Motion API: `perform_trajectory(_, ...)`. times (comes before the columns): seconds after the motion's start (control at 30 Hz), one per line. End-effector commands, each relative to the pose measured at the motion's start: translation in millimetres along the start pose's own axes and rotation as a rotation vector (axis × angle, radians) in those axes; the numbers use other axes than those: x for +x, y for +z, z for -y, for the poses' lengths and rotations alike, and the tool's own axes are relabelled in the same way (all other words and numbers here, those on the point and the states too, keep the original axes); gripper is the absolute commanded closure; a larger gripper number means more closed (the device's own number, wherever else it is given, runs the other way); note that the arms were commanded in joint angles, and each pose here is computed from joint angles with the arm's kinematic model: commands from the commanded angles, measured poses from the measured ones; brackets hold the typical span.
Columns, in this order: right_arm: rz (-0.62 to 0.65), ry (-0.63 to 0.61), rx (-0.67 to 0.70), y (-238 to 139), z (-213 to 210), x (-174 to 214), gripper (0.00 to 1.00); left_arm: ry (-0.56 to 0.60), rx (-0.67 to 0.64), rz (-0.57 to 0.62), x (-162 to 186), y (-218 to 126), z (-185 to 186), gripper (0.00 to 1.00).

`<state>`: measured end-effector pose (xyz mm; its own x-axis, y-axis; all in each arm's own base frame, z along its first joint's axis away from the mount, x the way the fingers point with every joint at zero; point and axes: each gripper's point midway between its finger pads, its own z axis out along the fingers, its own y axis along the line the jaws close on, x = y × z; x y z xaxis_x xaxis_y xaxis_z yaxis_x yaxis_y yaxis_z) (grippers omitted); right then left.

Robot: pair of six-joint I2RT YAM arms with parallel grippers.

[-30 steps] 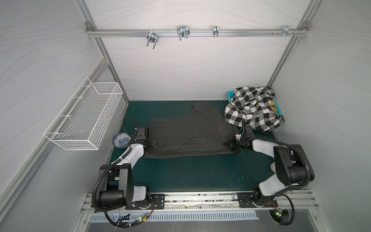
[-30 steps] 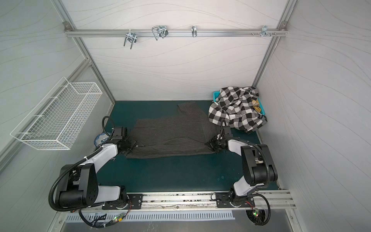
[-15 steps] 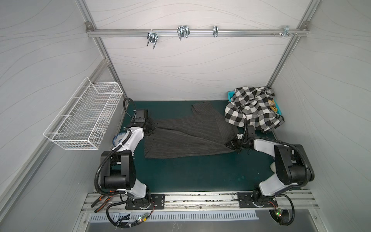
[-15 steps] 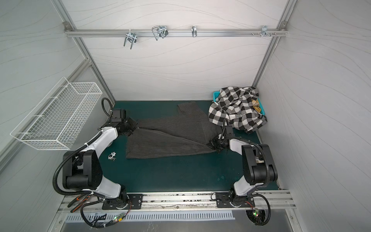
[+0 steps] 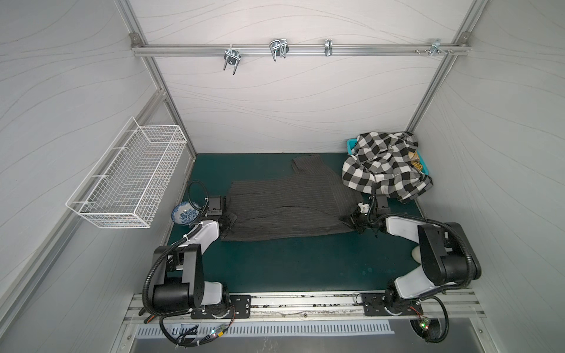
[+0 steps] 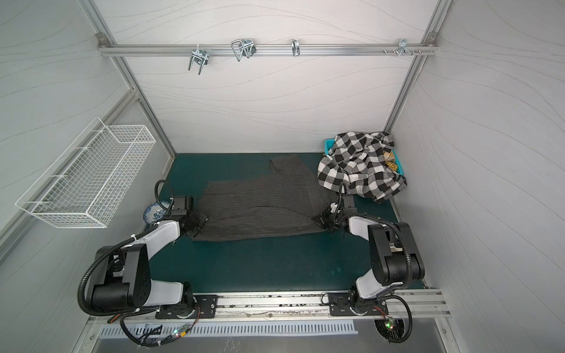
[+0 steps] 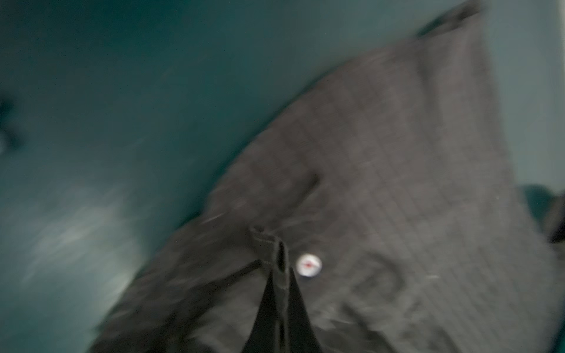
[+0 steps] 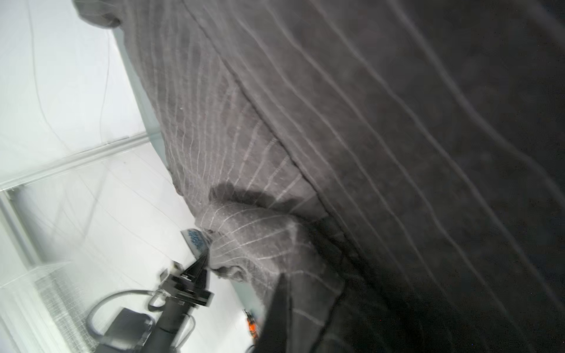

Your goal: Fold and stack the long sleeve shirts

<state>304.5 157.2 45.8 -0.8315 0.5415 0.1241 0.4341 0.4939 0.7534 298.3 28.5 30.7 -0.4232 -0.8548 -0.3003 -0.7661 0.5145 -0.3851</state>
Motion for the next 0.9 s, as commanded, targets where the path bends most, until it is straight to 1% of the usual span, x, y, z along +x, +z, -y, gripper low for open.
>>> perform_trajectory(0.0,-0.02,0.002,0.03,-2,7,10,0.57,-0.04,0.073,0.121,-26,-21,17,0.84)
perform_trajectory(0.1,-0.048,-0.004,0.081,-9,17,23,0.41,-0.036,0.056,0.128,-26,-31,12,0.54)
perform_trajectory(0.13,-0.053,-0.015,0.102,-12,19,27,0.32,-0.04,0.05,0.136,-27,-34,10,0.48)
perform_trajectory(0.17,-0.056,-0.025,0.127,-16,23,31,0.3,-0.039,0.051,0.147,-29,-38,10,0.42)
perform_trajectory(0.23,-0.05,-0.037,0.171,-24,31,35,0.26,-0.024,0.052,0.147,-30,-43,12,0.39)
perform_trajectory(0.3,-0.072,-0.035,0.215,-30,37,41,0.24,-0.015,0.005,0.109,-25,-43,7,0.37)
perform_trajectory(0.37,-0.108,-0.035,0.232,-34,38,49,0.23,-0.009,-0.038,0.065,-19,-43,1,0.38)
perform_trajectory(0.47,-0.139,-0.082,0.262,-43,35,64,0.28,-0.009,-0.052,0.03,-14,-50,-1,0.46)
perform_trajectory(0.5,-0.14,-0.114,0.27,-48,32,68,0.29,-0.009,-0.07,0.025,-14,-56,-2,0.5)
perform_trajectory(0.53,-0.138,-0.141,0.285,-53,29,72,0.3,0.001,-0.087,0.022,-15,-62,-3,0.54)
perform_trajectory(0.57,-0.121,-0.175,0.307,-60,25,73,0.32,0.013,-0.096,0.02,-15,-69,0,0.55)
perform_trajectory(0.63,-0.066,-0.258,0.317,-70,10,67,0.35,0.055,-0.055,0.005,-9,-73,18,0.57)
perform_trajectory(0.7,-0.03,-0.315,0.299,-71,-13,53,0.41,0.099,-0.018,-0.022,-2,-71,40,0.6)
perform_trajectory(0.77,-0.049,-0.349,0.304,-60,-29,40,0.49,0.133,0.01,-0.062,4,-58,61,0.64)
perform_trajectory(0.87,-0.087,-0.364,0.368,-32,-31,15,0.67,0.15,-0.019,-0.151,14,-29,75,0.8)
